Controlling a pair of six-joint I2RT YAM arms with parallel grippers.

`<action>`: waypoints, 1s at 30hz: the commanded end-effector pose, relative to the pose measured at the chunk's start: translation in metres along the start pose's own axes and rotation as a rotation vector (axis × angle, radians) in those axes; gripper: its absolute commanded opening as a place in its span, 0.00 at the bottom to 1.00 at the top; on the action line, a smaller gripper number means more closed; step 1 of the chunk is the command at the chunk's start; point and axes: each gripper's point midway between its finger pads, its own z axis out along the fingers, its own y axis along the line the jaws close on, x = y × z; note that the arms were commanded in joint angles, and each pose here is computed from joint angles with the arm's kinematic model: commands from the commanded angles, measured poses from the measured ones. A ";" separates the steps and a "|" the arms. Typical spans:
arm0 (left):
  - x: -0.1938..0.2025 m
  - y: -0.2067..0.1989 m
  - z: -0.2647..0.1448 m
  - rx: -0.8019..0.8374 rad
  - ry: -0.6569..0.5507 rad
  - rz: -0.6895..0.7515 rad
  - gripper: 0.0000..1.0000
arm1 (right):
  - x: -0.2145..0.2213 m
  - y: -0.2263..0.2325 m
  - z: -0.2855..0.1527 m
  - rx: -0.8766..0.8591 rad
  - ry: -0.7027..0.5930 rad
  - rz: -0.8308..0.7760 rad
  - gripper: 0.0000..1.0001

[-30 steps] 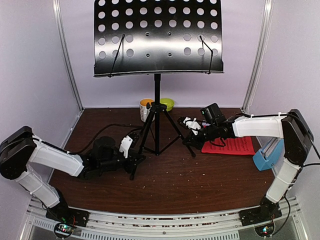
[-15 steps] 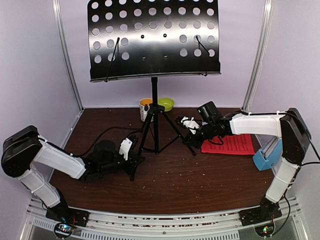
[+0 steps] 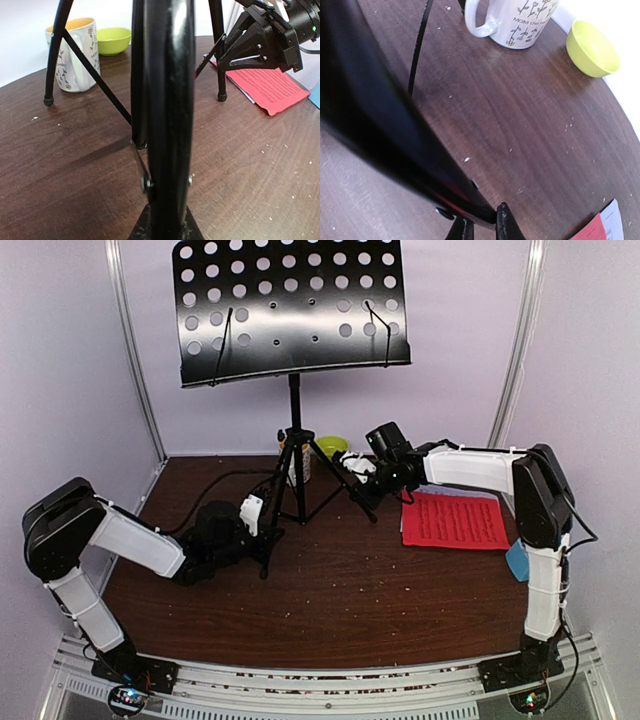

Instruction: Set up the instrument practice props

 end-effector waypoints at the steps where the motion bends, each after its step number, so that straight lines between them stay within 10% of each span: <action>1: 0.074 0.049 -0.003 -0.191 0.246 -0.084 0.00 | -0.023 -0.070 -0.008 0.197 -0.053 0.112 0.00; 30: 0.055 0.054 0.021 -0.145 0.225 -0.133 0.12 | -0.063 -0.086 0.012 0.259 -0.141 0.118 0.09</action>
